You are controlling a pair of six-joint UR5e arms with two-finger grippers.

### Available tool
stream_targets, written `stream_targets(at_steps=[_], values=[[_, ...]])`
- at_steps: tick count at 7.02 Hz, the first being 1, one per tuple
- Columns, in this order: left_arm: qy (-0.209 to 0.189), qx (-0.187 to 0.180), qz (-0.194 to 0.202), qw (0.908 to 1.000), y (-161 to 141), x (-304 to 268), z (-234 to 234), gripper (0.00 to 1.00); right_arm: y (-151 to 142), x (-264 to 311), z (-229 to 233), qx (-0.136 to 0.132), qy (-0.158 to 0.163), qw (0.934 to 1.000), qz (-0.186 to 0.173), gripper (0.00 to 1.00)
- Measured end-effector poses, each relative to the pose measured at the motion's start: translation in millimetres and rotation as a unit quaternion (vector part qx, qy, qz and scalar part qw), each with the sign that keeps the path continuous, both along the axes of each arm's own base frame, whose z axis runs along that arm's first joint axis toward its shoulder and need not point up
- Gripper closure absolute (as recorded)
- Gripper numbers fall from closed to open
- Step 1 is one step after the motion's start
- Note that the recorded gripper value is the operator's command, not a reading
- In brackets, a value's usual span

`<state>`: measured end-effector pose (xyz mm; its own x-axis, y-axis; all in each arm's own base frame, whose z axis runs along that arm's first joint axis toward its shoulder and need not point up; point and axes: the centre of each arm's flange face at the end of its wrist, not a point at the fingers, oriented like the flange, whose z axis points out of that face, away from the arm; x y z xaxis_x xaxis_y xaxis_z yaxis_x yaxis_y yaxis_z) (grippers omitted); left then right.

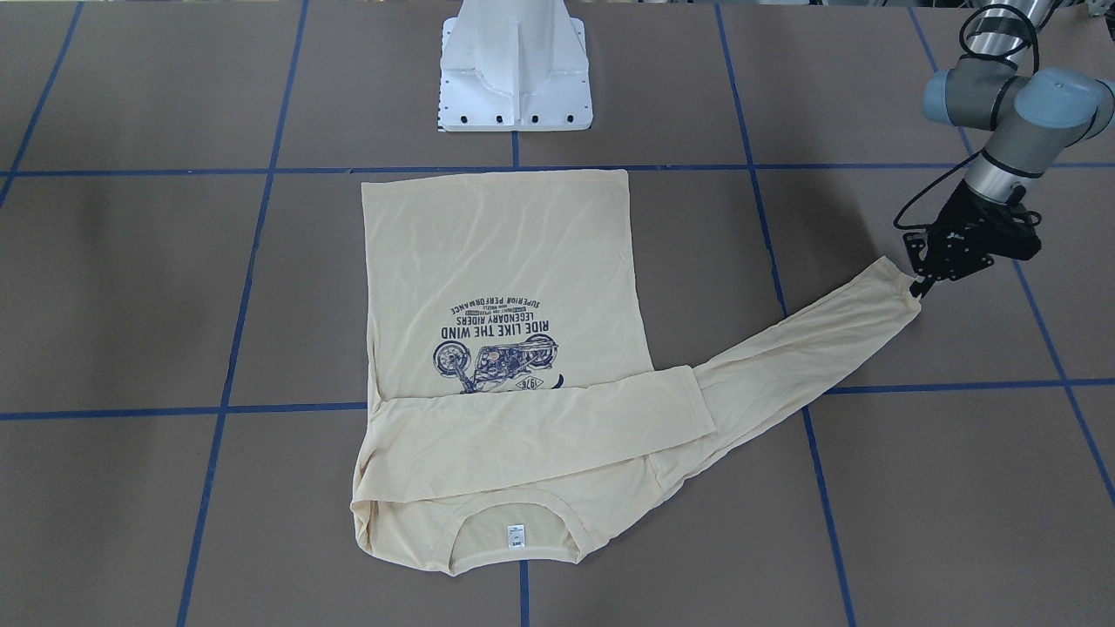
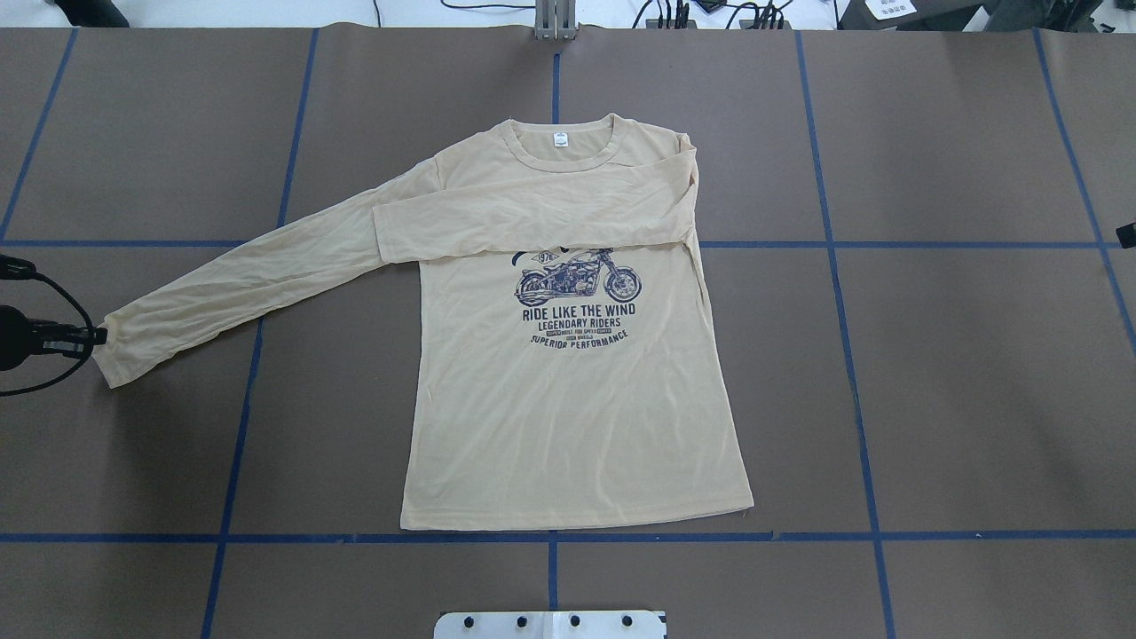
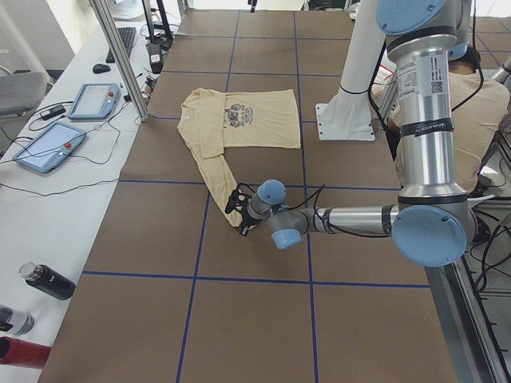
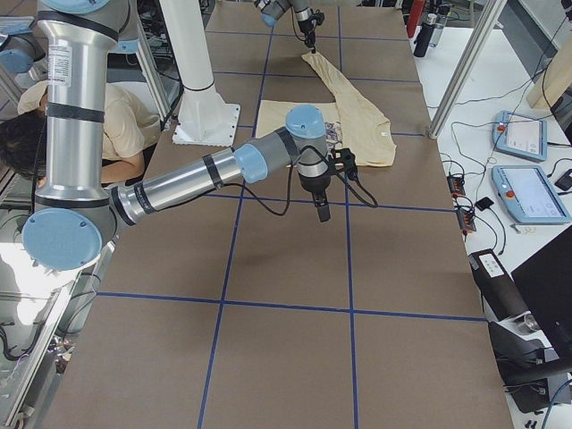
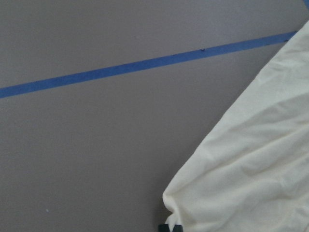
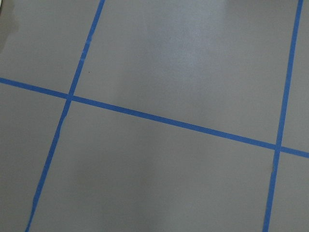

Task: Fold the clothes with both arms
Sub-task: 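Lower the left gripper to the cuff of the other sleeve and grasp, then carry the grasped sleeve with the left gripper across the shirt body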

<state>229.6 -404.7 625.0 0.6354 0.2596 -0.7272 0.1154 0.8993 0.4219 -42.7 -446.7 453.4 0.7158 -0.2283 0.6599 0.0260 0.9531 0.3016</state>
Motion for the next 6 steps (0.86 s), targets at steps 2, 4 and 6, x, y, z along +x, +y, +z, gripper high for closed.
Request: stream_targets(at_steps=[2, 4, 6], values=[[0.011, 0.000, 0.023, 0.9997, -13.3, -4.0, -27.5, 1.00, -0.2, -0.1, 0.4, -0.001, 0.000, 1.0000, 0.000, 0.00], [-0.007, 0.004, 0.033, 0.9994, -58.1, 6.8, -112.2, 1.00, -0.2, -0.1, 0.5, -0.001, 0.000, 1.0000, 0.000, 0.00], [-0.024, -0.011, 0.034, 0.9991, -94.5, 25.9, -236.0, 1.00, -0.1, -0.1, 0.7, -0.002, 0.000, 1.0000, 0.001, 0.00]])
